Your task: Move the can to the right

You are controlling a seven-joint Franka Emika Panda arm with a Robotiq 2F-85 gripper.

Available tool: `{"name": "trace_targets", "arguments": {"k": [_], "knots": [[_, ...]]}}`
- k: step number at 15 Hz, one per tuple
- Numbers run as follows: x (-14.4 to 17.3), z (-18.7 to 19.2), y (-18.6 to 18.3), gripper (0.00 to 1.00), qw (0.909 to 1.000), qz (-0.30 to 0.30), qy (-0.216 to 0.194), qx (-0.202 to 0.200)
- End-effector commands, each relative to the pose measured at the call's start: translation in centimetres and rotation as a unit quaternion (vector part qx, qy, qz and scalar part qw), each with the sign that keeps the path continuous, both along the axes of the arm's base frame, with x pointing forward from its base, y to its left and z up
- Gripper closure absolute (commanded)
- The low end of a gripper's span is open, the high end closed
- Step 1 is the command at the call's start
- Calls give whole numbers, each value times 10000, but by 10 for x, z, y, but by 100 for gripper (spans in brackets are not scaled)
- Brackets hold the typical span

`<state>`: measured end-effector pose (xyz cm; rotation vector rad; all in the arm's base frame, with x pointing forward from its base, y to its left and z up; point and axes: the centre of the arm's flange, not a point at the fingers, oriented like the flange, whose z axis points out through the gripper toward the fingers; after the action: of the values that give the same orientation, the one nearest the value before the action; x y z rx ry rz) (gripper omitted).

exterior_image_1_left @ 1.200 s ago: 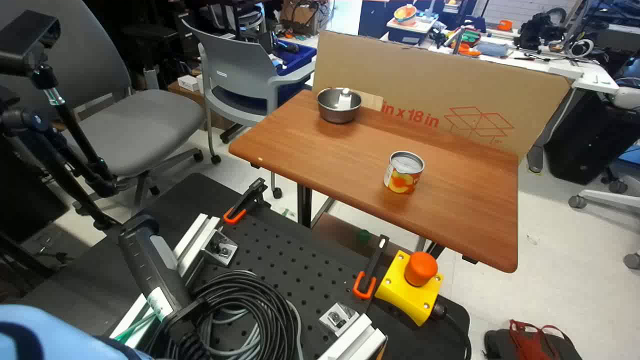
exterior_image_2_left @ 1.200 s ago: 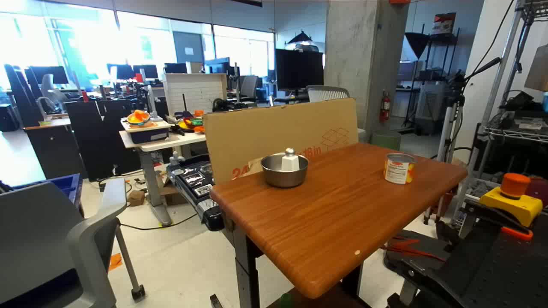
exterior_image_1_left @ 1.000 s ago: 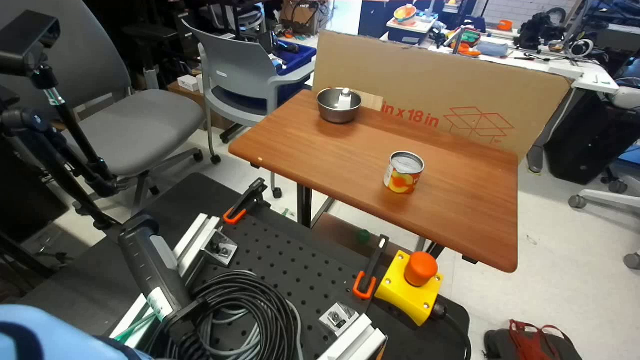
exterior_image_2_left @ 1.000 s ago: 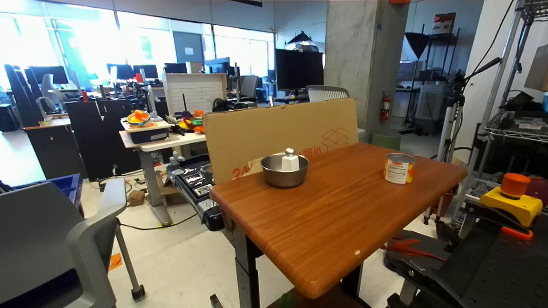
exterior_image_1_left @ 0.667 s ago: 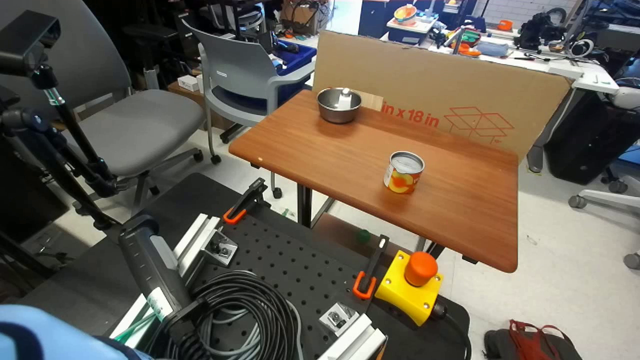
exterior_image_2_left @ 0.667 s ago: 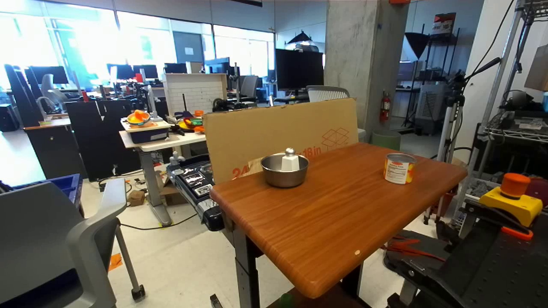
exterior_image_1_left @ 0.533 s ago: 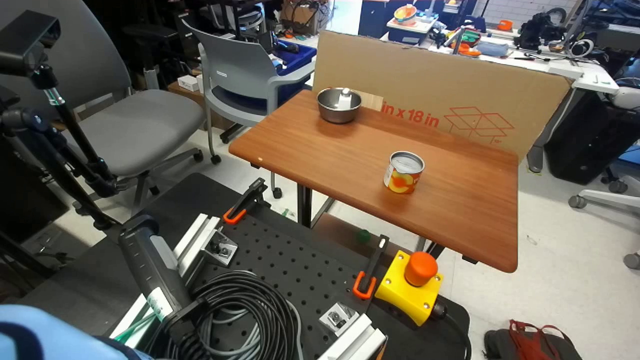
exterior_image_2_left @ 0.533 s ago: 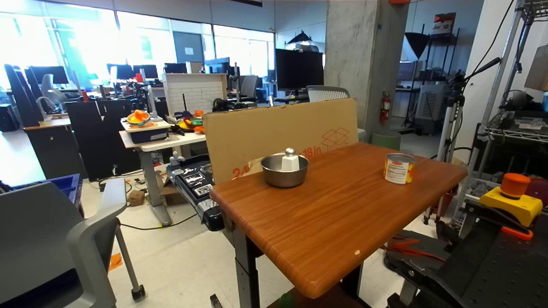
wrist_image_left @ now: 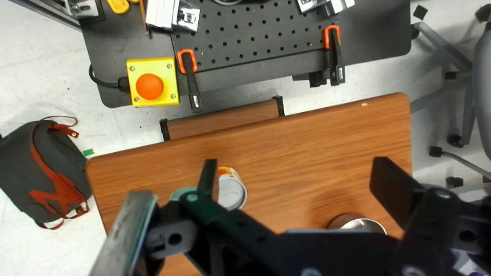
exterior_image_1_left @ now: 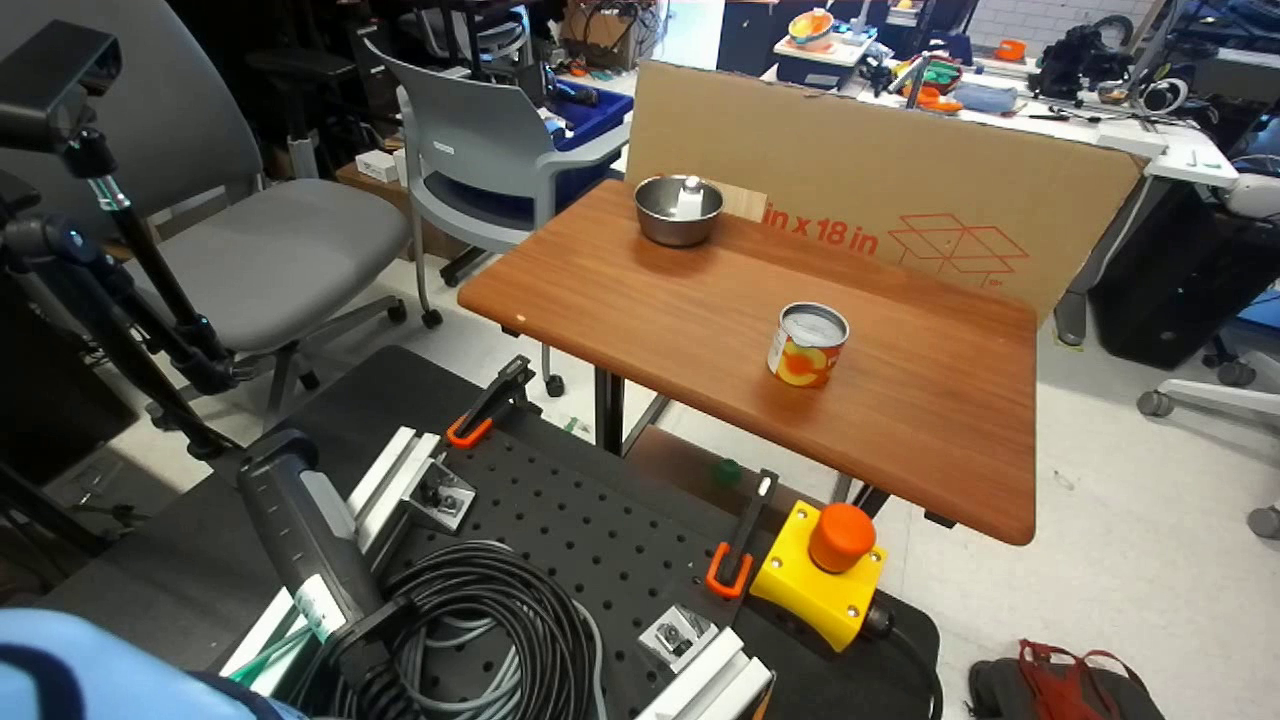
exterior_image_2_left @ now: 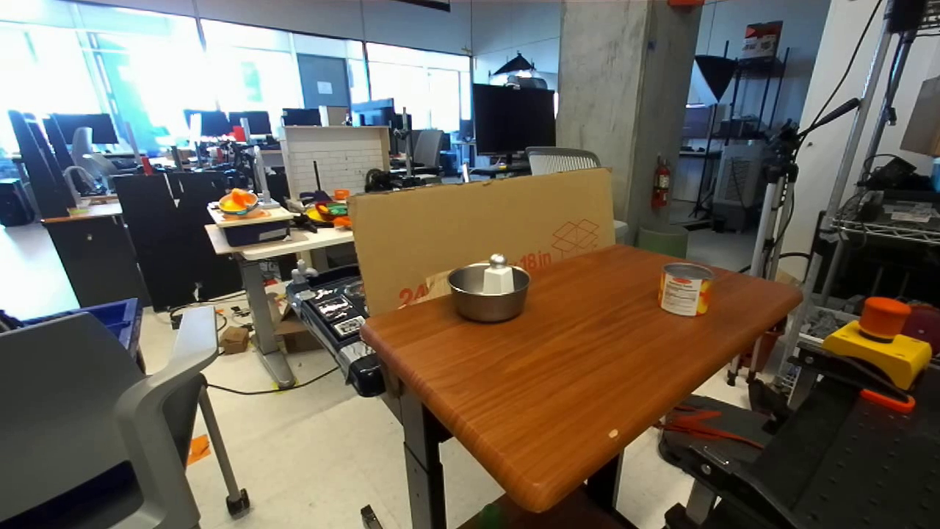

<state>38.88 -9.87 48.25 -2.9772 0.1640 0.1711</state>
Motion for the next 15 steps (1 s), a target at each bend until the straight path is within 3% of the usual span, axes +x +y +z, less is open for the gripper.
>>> {"name": "trace_targets", "arguments": {"k": [1,6,15], "knots": [[61,-45,26,0,9997,-128,183,21],[114,-114,59,0,9974,92,711,9],[172,-207,81,0,9869,408,1558,-43]]}}
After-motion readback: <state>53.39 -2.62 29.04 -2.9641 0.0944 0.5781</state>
